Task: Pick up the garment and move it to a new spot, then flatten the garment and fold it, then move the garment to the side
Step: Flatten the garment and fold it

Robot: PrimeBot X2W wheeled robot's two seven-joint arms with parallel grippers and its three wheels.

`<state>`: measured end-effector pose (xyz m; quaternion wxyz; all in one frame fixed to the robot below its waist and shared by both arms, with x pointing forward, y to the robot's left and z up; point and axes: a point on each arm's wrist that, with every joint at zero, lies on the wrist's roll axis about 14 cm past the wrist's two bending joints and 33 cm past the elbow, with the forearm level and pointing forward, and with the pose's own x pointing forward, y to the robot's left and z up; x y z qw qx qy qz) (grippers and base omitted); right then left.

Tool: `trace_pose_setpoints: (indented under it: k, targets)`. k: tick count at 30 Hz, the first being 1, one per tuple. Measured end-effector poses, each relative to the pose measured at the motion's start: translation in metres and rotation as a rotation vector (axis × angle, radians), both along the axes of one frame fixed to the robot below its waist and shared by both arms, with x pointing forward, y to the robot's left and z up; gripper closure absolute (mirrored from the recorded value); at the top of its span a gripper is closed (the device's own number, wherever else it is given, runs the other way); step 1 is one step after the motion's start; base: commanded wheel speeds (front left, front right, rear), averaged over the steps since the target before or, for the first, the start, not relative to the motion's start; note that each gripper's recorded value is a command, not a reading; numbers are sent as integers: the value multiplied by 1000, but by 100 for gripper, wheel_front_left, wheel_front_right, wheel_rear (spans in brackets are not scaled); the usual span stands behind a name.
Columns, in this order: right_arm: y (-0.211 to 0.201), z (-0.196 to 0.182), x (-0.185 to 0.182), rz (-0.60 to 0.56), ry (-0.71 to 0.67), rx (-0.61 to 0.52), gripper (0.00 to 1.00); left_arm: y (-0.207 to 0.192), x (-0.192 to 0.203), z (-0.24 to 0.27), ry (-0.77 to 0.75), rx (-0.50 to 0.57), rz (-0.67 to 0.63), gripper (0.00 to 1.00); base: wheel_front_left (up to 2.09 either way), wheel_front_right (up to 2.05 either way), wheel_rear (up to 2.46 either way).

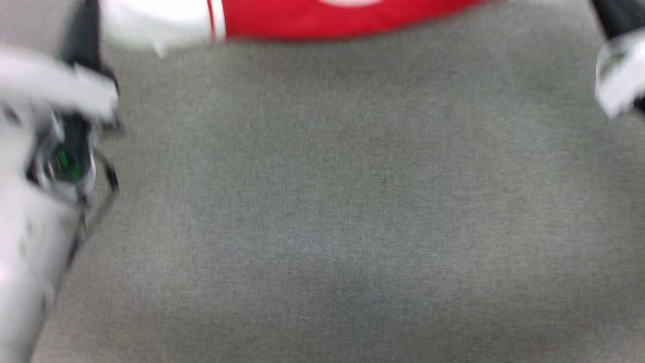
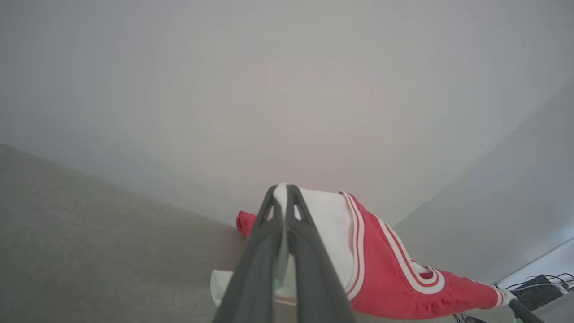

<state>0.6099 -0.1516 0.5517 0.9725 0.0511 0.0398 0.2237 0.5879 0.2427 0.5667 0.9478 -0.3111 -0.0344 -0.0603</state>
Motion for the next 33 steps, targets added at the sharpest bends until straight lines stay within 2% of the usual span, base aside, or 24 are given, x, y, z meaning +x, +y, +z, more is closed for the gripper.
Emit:
trace_pose_setpoints:
  k: [9, 16, 24, 33]
  targets:
    - [-18, -32, -87, 38, 140, 13, 100, 11, -94, -62, 143, -63, 0, 100, 0, 0, 0]
    - [-34, -39, -142, 33, 212, 7, 100, 7, -152, -84, 209, -133, 17, 100, 0, 0, 0]
    - [-40, -48, -190, 10, 286, -6, 100, 4, -196, -87, 247, -143, 45, 100, 0, 0, 0]
    - [-17, -50, -226, -10, 373, -17, 100, 3, -218, -94, 306, -112, 66, 100, 0, 0, 0]
